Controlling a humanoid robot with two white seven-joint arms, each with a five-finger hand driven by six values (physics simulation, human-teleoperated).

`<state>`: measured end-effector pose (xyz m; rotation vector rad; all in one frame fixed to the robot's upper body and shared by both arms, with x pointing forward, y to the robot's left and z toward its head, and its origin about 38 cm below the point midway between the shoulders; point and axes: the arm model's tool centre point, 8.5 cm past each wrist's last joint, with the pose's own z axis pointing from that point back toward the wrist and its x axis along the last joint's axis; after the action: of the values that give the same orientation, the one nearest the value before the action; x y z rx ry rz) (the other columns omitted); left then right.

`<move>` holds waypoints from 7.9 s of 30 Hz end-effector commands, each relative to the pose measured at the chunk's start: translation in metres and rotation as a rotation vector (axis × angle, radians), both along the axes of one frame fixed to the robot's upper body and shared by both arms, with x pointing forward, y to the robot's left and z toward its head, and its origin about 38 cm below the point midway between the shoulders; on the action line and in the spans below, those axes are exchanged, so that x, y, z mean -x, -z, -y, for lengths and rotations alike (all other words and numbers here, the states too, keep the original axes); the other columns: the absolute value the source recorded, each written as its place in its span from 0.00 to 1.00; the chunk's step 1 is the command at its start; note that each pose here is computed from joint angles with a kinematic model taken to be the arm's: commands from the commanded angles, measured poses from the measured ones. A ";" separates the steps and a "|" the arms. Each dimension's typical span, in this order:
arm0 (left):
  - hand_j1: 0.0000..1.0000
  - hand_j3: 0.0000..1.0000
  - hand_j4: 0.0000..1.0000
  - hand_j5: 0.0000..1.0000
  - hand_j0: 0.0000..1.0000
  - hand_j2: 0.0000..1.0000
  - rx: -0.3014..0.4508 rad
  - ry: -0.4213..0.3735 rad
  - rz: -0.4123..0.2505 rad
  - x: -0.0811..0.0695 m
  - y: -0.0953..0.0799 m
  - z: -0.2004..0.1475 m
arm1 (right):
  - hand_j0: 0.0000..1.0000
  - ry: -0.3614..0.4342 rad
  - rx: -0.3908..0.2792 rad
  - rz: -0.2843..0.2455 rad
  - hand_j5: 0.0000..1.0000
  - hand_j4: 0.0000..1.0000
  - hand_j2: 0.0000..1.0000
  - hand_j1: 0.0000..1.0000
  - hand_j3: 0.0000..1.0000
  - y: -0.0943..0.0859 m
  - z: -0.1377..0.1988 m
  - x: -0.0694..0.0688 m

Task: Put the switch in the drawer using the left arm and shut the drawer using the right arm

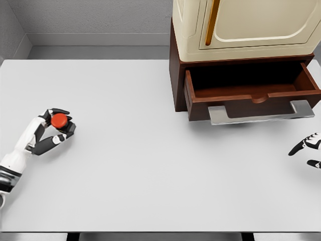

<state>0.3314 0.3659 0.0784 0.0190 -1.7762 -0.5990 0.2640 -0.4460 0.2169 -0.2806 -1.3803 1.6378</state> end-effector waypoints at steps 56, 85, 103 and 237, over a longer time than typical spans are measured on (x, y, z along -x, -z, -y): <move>0.40 0.40 0.40 0.40 0.40 0.40 0.106 0.316 0.313 -0.054 -0.090 0.127 | 0.65 0.002 0.005 -0.002 0.65 0.65 0.65 0.65 0.65 -0.001 0.001 0.000; 0.38 0.38 0.38 0.38 0.38 0.38 0.156 0.370 0.458 -0.071 -0.131 0.192 | 0.66 0.018 0.044 0.052 0.66 0.66 0.66 0.66 0.66 -0.025 0.011 -0.005; 0.38 0.38 0.38 0.38 0.38 0.38 0.108 0.386 0.496 -0.077 -0.147 0.255 | 0.66 0.023 0.056 0.062 0.66 0.66 0.66 0.66 0.66 -0.031 0.014 -0.005; 1.00 1.00 1.00 1.00 1.00 1.00 -0.592 0.071 0.401 -0.045 -0.107 0.015 | 0.63 -0.082 0.049 0.072 0.63 0.63 0.63 0.63 0.63 -0.029 -0.017 -0.033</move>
<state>0.3751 0.3277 0.1901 0.4846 -1.9715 -1.2471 0.2984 -0.4297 0.2497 -0.3353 -1.4283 1.7525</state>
